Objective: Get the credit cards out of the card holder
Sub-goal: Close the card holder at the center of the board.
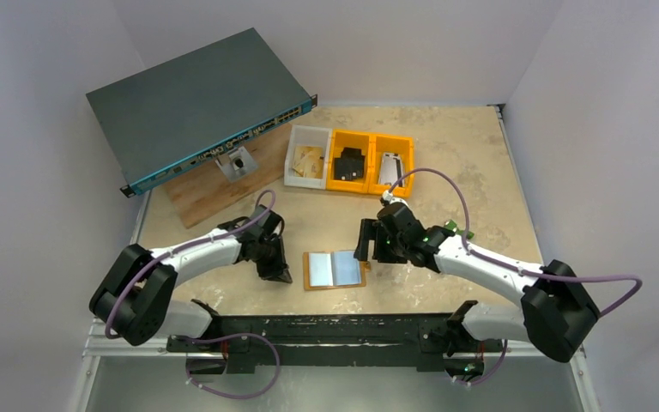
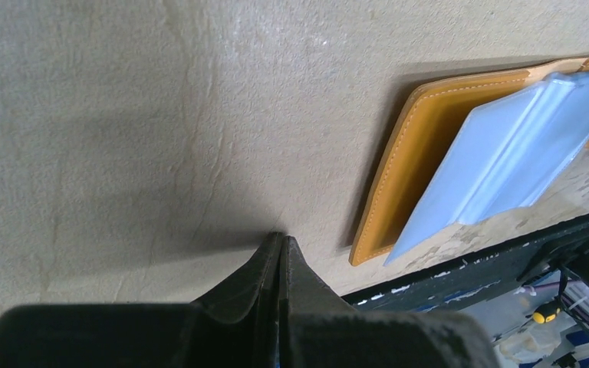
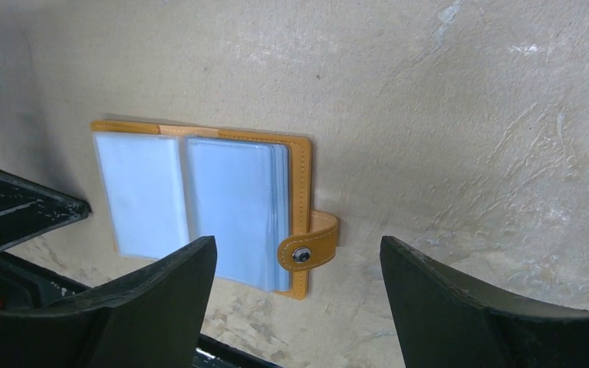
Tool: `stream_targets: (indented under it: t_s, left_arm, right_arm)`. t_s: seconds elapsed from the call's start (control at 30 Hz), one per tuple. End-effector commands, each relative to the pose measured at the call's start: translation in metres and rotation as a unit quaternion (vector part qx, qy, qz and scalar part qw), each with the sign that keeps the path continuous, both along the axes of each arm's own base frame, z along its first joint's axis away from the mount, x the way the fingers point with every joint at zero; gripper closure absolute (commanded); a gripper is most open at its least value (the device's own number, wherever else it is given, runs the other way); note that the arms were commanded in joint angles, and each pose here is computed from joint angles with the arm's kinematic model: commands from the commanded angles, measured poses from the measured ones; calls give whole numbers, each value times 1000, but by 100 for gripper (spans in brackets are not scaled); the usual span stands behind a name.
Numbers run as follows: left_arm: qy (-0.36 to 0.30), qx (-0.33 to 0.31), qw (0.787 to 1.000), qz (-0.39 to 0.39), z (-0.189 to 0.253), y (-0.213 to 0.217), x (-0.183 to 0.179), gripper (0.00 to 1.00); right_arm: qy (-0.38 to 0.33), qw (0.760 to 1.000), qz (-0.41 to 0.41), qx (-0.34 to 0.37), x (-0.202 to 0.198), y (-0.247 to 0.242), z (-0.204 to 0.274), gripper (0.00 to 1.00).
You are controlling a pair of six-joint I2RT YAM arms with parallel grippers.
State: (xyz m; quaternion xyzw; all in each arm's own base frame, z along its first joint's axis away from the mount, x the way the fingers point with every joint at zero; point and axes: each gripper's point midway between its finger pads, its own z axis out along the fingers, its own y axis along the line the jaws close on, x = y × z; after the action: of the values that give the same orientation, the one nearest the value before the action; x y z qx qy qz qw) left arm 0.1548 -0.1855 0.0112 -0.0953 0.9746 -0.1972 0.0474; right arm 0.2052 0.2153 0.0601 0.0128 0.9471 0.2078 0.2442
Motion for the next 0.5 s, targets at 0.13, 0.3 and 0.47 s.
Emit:
stream_targets:
  t_s: [0.13, 0.3, 0.47]
  left_arm:
    - [0, 14, 1000, -10, -6, -2, 3, 100]
    - [14, 23, 999, -19, -12, -6, 1, 100]
    - [21, 28, 999, -26, -16, -10, 1, 100]
  right_arm:
    - [2, 999, -13, -32, 1, -5, -17, 37]
    - [14, 999, -9, -42, -2, -4, -30, 51]
    - [24, 999, -6, -48, -5, -3, -38, 70]
